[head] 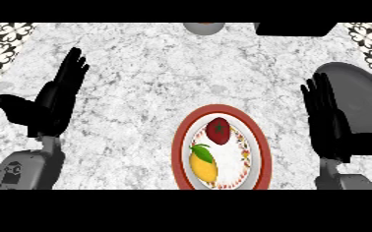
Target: Pick the tomato from the plate and place it in the pan
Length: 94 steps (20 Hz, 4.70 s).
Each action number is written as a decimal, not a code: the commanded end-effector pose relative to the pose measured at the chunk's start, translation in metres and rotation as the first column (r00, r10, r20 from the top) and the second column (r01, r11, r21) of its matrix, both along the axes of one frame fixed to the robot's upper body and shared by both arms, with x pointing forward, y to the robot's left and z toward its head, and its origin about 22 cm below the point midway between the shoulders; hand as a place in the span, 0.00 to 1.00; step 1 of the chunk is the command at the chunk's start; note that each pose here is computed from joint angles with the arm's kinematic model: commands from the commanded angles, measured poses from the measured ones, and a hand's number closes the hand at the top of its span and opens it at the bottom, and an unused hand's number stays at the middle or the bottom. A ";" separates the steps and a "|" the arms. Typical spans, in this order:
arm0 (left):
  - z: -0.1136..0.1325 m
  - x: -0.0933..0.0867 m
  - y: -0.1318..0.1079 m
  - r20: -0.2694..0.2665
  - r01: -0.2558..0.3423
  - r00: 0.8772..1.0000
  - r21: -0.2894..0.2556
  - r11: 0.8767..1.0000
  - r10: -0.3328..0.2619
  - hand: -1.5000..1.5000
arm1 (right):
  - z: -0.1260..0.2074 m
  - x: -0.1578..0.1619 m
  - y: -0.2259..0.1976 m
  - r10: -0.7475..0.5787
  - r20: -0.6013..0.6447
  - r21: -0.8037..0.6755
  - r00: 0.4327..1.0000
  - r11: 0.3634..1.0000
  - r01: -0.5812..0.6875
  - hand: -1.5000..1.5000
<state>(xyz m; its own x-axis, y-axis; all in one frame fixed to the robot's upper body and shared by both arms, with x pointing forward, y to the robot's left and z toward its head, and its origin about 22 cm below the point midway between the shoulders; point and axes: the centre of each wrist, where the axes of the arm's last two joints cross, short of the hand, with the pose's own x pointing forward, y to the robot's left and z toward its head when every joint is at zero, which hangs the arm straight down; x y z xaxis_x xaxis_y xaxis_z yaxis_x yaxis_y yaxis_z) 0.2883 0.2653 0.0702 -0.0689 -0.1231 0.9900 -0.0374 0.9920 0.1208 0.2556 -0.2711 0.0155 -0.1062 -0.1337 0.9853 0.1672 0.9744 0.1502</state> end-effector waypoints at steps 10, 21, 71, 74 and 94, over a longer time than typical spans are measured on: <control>-0.056 -0.044 -0.051 0.043 0.115 0.993 -0.077 0.990 -0.112 0.50 | 0.011 -0.059 0.051 -0.233 0.141 -0.303 0.962 0.915 0.266 0.00; -0.060 -0.047 -0.049 0.043 0.172 0.985 -0.061 0.983 -0.170 0.50 | 0.064 -0.102 0.053 -0.115 0.036 -0.643 0.993 0.758 0.112 0.00; -0.054 -0.058 -0.066 0.051 0.167 0.985 -0.067 0.984 -0.164 0.50 | -0.017 0.029 0.154 -0.104 -0.626 -0.738 0.773 0.400 -0.544 0.00; -0.054 -0.059 -0.075 0.050 0.164 0.986 -0.073 0.984 -0.160 0.50 | -0.031 0.019 0.151 -0.041 -0.667 -0.724 0.744 0.270 -0.635 1.00; -0.063 -0.050 -0.055 0.043 0.128 0.991 -0.072 0.989 -0.125 0.50 | 0.006 -0.032 0.098 0.156 -0.351 -0.924 0.923 0.101 -0.368 1.00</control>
<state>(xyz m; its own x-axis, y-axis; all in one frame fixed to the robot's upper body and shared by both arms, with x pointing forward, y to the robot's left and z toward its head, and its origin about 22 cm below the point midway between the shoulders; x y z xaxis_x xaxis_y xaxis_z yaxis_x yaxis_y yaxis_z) 0.2394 0.2086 0.0036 -0.1174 -0.0342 0.9925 0.1053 0.9933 0.0467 0.2596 -0.1498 0.0200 0.0333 0.9457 0.3234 -0.1767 0.3240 -0.9294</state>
